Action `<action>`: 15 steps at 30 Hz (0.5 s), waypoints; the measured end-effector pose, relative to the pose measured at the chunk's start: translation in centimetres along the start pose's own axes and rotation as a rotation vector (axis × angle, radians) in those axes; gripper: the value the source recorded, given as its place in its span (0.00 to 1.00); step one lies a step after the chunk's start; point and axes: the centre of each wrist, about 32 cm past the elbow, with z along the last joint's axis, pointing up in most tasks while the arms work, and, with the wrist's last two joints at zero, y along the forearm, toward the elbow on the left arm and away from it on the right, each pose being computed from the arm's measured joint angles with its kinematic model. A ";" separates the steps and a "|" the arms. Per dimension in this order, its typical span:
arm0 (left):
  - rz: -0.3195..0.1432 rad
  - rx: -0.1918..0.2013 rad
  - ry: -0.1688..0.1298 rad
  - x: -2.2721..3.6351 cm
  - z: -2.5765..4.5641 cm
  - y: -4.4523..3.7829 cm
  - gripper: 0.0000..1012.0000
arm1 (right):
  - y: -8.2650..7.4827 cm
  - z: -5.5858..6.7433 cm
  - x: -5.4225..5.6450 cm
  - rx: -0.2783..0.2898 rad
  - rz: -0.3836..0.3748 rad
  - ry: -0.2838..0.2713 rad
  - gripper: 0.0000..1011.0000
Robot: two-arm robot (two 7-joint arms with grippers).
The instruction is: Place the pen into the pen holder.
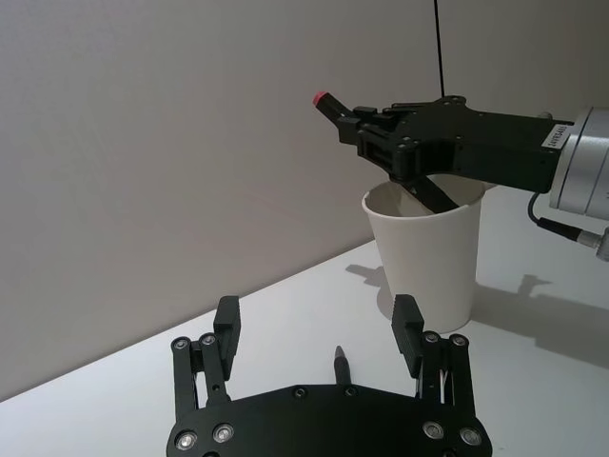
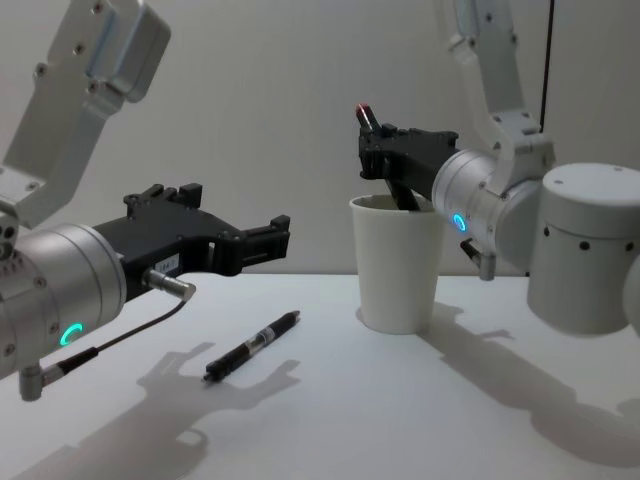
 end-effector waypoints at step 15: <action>0.000 0.000 0.000 0.00 0.00 0.00 0.99 | 0.0 -0.2 -0.2 0.001 0.003 0.002 0.55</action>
